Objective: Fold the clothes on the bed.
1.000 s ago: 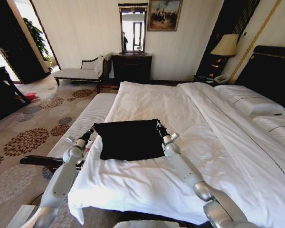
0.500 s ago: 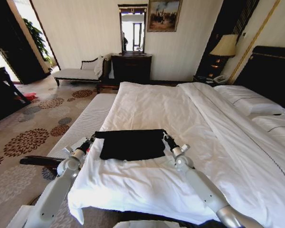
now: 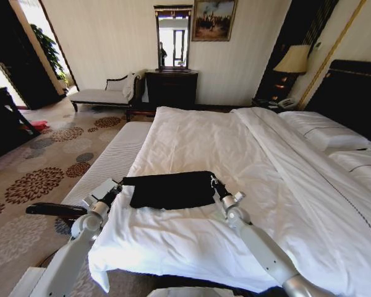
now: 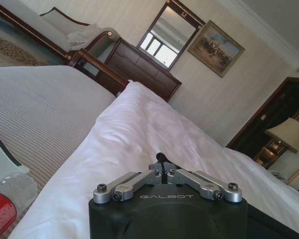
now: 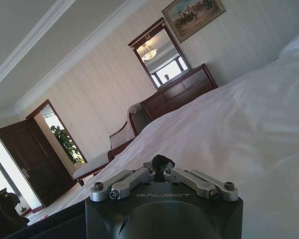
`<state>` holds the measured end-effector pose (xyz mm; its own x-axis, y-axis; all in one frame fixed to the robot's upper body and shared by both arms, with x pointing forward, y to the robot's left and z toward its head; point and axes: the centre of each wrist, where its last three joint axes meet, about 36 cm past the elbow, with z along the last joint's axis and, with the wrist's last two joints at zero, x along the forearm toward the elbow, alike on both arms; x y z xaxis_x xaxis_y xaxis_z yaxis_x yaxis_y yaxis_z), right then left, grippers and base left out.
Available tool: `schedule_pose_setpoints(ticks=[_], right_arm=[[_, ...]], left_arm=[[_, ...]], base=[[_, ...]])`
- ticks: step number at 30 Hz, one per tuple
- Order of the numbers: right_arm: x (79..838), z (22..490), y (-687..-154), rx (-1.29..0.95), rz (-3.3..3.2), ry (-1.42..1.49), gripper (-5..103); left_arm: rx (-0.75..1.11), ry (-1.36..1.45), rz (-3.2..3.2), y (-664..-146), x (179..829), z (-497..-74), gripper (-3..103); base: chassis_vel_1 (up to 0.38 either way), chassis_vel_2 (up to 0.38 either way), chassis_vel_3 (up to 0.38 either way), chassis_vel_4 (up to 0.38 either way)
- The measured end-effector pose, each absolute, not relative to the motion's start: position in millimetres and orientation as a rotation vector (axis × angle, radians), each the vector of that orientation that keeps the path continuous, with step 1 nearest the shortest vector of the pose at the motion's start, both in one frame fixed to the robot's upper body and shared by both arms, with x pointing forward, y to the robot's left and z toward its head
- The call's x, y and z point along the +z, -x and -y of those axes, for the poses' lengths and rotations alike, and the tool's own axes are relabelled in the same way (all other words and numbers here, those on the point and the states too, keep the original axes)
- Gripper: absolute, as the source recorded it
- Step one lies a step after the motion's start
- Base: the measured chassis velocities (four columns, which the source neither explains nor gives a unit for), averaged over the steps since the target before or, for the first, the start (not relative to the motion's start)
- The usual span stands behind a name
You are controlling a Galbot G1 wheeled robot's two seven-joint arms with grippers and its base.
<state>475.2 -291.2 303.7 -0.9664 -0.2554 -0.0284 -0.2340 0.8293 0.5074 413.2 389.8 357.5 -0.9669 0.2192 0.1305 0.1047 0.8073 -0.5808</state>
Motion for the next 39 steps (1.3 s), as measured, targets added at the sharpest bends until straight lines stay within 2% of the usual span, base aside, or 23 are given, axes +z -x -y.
schedule_pose_setpoints(ticks=[18, 39], right_arm=[[299, 298, -417, -0.782, 2.918, -0.379, 2], [285, 293, -376, -0.743, 2.872, -0.354, 2]], left_arm=[[0.757, 0.271, 2.784, -358, 366, -397, 0], [0.626, 0.286, 2.760, -340, 363, -391, 0]], base=[[0.000, 0.000, 0.000, 0.000], [0.000, 0.000, 0.000, 0.000]])
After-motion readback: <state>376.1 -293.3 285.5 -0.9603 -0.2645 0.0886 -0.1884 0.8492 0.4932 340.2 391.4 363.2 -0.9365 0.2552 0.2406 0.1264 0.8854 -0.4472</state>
